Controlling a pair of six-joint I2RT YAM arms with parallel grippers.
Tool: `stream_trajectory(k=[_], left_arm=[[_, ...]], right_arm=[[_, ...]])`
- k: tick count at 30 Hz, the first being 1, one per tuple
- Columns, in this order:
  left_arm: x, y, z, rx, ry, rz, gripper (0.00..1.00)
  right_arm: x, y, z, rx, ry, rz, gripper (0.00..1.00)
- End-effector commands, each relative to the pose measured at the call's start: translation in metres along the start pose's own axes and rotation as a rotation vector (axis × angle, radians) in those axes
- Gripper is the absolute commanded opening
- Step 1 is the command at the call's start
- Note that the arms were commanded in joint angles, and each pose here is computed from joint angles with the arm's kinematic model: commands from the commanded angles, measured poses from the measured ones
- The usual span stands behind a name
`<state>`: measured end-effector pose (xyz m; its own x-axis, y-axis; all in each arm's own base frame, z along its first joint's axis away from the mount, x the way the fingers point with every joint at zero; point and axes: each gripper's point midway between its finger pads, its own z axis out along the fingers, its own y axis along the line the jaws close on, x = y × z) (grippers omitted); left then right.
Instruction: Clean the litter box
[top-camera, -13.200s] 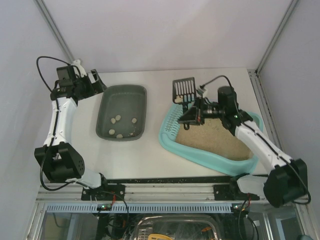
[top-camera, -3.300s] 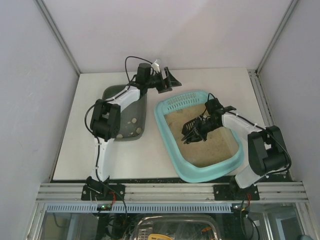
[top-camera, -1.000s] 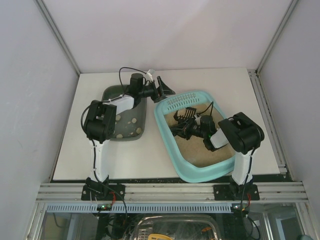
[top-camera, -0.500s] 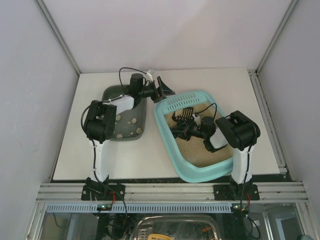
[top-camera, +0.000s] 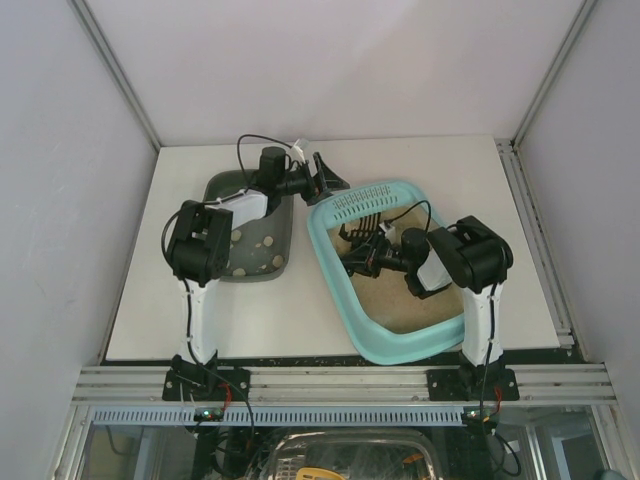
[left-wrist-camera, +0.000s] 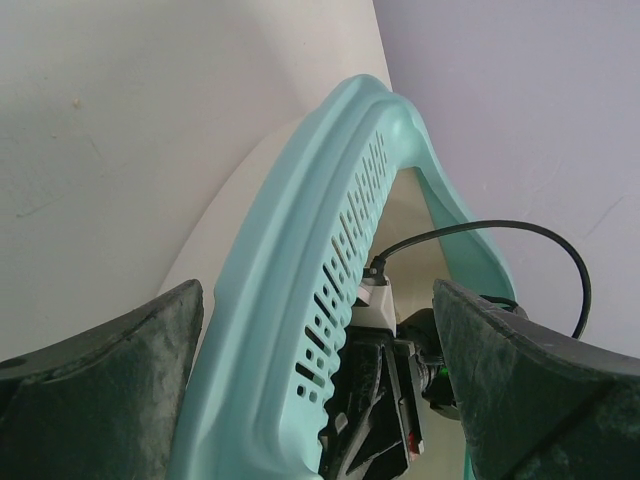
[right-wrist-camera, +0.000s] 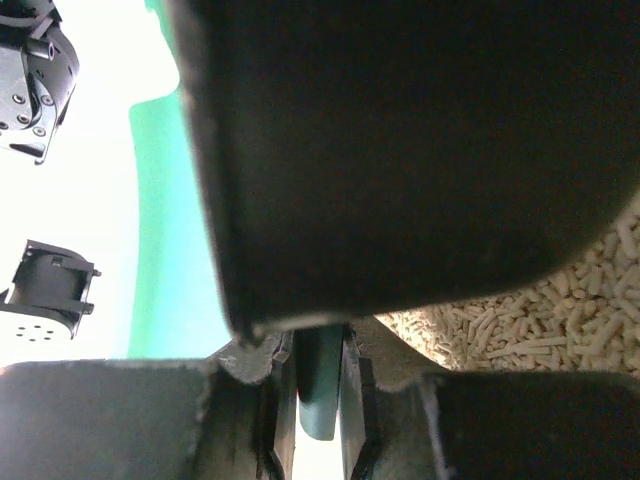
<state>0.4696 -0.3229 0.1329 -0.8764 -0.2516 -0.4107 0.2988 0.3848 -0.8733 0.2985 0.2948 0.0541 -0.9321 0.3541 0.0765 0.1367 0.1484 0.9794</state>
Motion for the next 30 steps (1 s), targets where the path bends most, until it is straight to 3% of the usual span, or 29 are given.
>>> stream_trajectory(k=[1, 16, 30], left_arm=[[-0.013, -0.033, -0.01, 0.061, -0.024, 0.066, 1.0], [-0.013, -0.028, -0.012, 0.049, -0.017, 0.064, 1.0], [-0.01, -0.026, -0.015, 0.037, -0.011, 0.064, 1.0]], right_arm=[[0.006, 0.025, 0.002, -0.083, 0.085, -0.122, 0.0], [0.03, 0.049, -0.038, 0.021, 0.113, -0.139, 0.0], [0.06, 0.029, -0.083, 0.143, 0.134, -0.135, 0.0]])
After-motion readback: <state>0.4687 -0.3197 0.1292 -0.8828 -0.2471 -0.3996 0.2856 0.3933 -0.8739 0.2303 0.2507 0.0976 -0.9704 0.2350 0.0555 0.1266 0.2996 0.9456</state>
